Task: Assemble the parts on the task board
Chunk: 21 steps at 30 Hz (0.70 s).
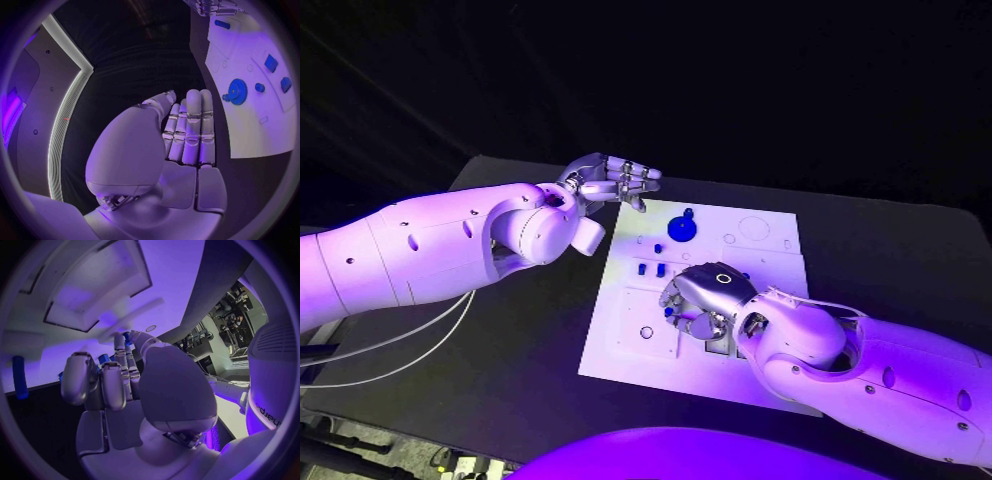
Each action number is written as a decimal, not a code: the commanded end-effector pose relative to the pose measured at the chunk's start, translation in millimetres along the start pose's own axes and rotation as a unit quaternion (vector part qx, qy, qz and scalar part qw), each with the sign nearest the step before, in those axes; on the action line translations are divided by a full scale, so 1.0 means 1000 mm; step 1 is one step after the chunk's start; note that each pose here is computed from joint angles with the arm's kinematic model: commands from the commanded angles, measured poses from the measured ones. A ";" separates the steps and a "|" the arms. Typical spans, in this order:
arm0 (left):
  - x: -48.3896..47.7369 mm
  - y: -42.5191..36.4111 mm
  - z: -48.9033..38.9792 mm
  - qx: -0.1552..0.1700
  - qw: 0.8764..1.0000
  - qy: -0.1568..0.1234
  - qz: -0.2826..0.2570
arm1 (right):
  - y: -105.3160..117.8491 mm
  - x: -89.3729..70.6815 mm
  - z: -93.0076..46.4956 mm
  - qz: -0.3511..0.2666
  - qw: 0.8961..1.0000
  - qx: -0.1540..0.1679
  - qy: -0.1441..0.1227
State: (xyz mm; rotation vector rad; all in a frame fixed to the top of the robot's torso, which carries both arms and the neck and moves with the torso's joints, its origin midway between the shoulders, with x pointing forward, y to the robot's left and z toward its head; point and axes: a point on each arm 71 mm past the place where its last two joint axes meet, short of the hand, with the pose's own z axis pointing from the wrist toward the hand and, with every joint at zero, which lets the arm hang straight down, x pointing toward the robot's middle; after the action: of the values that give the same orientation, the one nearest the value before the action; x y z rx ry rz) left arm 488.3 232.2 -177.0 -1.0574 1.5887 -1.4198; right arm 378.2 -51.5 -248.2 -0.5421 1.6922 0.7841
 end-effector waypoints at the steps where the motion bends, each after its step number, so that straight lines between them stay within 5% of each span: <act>1: 0.0021 -0.0007 0.0006 0.001 1.000 0.009 -0.003 | -0.002 0.004 -0.001 0.006 1.000 0.002 0.006; 12: 0.0016 -0.0005 0.0004 -0.001 1.000 0.009 -0.003 | -0.004 0.000 -0.005 0.010 1.000 0.006 -0.014; 21: -0.0001 -0.0001 -0.0006 -0.003 1.000 0.010 -0.003 | -0.020 -0.034 -0.035 0.012 0.998 0.028 -0.046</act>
State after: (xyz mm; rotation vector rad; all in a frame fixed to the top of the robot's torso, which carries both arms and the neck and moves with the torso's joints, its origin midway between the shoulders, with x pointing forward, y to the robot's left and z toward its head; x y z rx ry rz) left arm 488.4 234.3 -177.7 -1.0628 1.5950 -1.4123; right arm 376.2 -87.6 -220.6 -0.4773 1.6411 0.7751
